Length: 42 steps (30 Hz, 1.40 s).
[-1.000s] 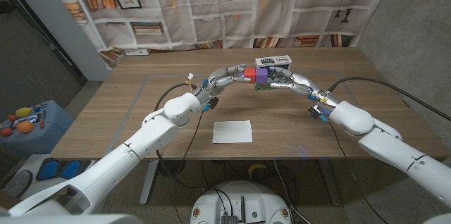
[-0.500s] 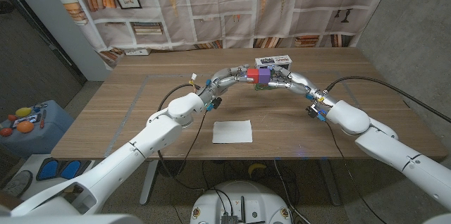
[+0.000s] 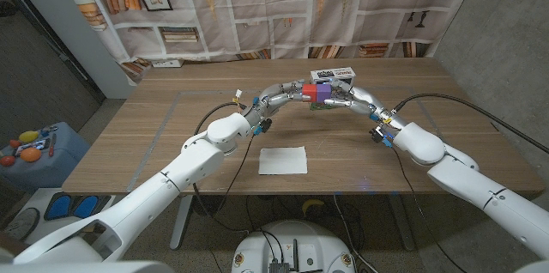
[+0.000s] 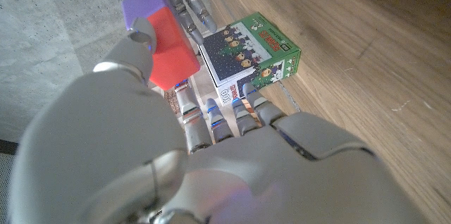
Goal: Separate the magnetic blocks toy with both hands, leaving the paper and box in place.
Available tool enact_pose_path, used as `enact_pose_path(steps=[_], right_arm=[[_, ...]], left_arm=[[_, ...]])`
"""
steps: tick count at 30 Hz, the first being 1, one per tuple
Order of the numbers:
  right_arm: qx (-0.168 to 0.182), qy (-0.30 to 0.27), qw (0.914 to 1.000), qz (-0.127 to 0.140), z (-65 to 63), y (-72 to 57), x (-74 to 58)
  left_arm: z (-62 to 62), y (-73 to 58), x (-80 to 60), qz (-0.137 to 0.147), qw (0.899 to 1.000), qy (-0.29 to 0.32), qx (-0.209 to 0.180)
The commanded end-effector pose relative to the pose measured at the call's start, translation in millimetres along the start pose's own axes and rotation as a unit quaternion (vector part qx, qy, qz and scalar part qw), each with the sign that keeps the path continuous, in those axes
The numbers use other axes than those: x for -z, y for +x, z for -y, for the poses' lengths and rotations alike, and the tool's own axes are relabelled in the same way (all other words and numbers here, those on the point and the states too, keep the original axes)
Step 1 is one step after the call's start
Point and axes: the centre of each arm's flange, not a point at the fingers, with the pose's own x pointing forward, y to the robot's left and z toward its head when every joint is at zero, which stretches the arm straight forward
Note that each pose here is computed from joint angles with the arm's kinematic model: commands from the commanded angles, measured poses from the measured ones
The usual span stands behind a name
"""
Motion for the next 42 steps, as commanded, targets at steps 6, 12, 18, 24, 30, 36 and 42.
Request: enact_pose_path(steps=[6,12,18,24,30,36,42], right_arm=[[0.033,0.001,0.9994,0.001,-7.6,3.7,-0.5],[0.041,0.0,0.9991,0.001,-9.2,4.4,-1.2],[0.053,-0.002,0.9986,-0.002,-10.6,4.7,-1.4],[0.06,-0.005,0.9982,-0.005,-11.3,5.4,-1.1],[0.07,-0.006,0.9975,-0.006,-11.1,6.2,-0.2],[0.078,-0.003,0.9969,-0.007,-10.2,6.3,1.2],[0.085,-0.001,0.9964,-0.006,-8.5,6.0,2.1]], left_arm=[[3.6,5.6,3.9,-0.005,1.0,-0.004,0.011],[4.1,6.2,4.6,-0.007,1.0,-0.008,0.01],[4.4,7.1,5.8,-0.008,1.0,-0.01,0.01],[4.9,8.9,6.6,-0.007,1.0,-0.013,0.012],[5.2,10.6,6.7,-0.009,1.0,-0.014,0.014],[5.7,11.3,7.1,-0.01,1.0,-0.015,0.014],[6.5,13.0,7.1,-0.01,1.0,-0.015,0.015]])
